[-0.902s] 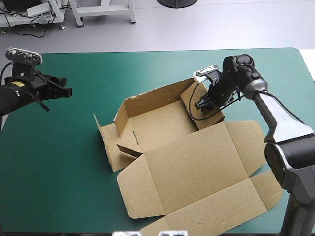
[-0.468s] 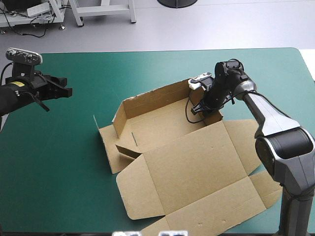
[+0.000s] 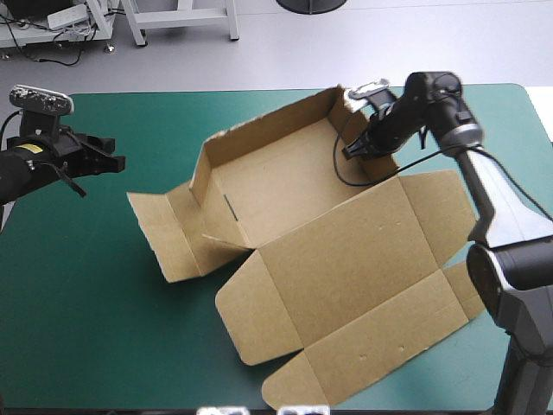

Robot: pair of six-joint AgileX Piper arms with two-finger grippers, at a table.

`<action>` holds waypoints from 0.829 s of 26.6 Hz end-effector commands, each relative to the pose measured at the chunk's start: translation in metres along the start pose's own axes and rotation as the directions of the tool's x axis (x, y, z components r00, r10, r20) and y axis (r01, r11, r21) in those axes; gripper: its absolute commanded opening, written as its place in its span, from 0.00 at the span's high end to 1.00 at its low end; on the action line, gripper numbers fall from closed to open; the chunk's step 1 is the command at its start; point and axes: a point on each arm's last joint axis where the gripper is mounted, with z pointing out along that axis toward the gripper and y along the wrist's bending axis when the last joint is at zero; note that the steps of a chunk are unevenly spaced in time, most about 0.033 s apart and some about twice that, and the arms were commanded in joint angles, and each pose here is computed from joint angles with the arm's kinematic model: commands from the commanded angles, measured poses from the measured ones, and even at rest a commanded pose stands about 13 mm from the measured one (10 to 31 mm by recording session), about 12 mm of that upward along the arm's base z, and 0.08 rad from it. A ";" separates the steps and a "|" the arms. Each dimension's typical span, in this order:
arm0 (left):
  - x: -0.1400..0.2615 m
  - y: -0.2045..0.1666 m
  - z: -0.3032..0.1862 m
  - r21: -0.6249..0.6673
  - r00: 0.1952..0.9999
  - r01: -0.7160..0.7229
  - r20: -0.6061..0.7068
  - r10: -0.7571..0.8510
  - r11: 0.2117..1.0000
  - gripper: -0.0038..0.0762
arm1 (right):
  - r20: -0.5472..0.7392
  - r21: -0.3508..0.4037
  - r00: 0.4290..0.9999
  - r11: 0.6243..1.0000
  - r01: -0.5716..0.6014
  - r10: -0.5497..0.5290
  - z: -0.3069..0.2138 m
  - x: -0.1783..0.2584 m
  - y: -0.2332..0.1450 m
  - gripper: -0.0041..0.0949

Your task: Fold the box

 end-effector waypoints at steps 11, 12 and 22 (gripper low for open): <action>-0.015 0.007 -0.014 -0.090 0.989 0.103 0.120 -0.091 0.991 0.50 | 0.480 -0.058 0.871 0.995 -0.083 0.101 -0.198 0.032 -0.019 0.98; -0.015 0.002 -0.008 -0.016 0.986 0.126 0.113 -0.123 0.992 0.50 | 0.488 -0.060 0.868 0.995 -0.077 0.097 -0.200 0.033 -0.017 0.98; 0.000 -0.037 0.048 0.606 0.971 0.239 -0.135 -0.198 0.759 0.50 | 0.496 -0.112 0.862 0.992 -0.051 0.101 -0.193 0.028 -0.018 0.98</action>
